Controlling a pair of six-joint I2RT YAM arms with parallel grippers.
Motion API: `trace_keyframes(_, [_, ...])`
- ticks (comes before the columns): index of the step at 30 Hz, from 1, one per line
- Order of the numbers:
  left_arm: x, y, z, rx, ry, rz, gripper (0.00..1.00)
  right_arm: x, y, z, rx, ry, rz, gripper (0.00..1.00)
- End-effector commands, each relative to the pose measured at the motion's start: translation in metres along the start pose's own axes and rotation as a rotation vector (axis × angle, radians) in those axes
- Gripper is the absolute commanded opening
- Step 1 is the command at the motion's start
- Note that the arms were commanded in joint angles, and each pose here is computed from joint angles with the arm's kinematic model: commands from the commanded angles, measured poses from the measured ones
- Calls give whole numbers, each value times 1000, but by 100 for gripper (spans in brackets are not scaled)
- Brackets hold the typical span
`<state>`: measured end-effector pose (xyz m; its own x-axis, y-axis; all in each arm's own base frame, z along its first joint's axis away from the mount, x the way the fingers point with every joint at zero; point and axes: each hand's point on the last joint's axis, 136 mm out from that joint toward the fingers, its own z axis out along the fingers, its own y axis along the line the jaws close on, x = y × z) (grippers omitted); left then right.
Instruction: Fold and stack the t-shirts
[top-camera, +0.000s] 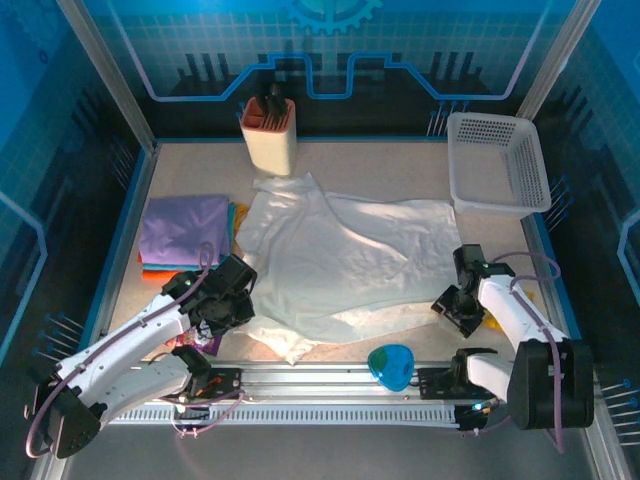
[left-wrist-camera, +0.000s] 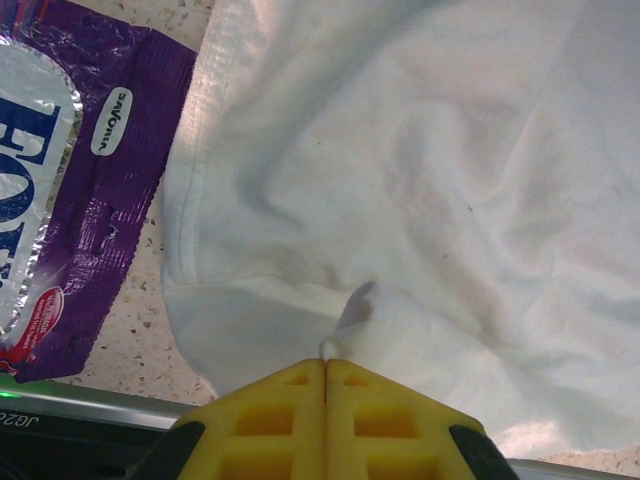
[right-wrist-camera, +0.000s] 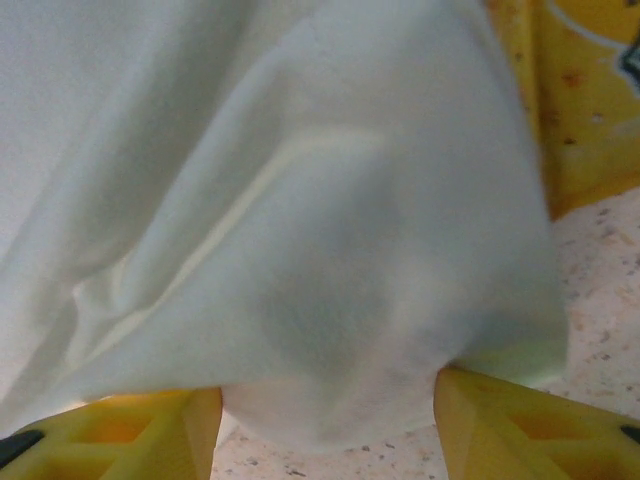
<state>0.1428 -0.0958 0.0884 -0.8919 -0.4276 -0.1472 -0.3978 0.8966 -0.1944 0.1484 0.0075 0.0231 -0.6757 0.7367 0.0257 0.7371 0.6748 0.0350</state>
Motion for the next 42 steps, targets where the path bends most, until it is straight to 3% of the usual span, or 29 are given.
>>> trace_keyframes(1, [-2, -6, -6, 38, -5, 11, 0, -2, 1, 7, 27, -16, 13, 57])
trace_keyframes(7, [-2, -5, -7, 42, -9, 13, 0, 0, 5, 18, 46, 8, 1, 29])
trace_keyframes(10, [-2, -4, -7, 47, -12, 10, 0, 0, 7, 20, 30, 11, -10, 3])
trace_keyframes(11, [-3, -5, -8, 52, -14, 9, 0, 1, 10, 21, 14, 13, -20, 0])
trace_keyframes(17, [-8, -14, -21, 128, -30, -8, 0, -4, 22, 0, -57, -28, -97, 0])
trace_keyframes(24, [-52, -34, -71, 207, -188, -12, 0, -38, 55, -82, -220, -276, -225, 0])
trace_keyframes(28, [-96, -73, -123, 337, -320, 31, 0, -60, 83, -148, -341, -444, -293, 0])
trace_keyframes(34, [-158, -115, -194, 388, -472, 141, 0, -84, 125, -233, -467, -602, -399, 0])
trace_keyframes(42, [-188, -141, -330, 510, -759, 280, 0, -75, 142, -347, -654, -801, -516, 0])
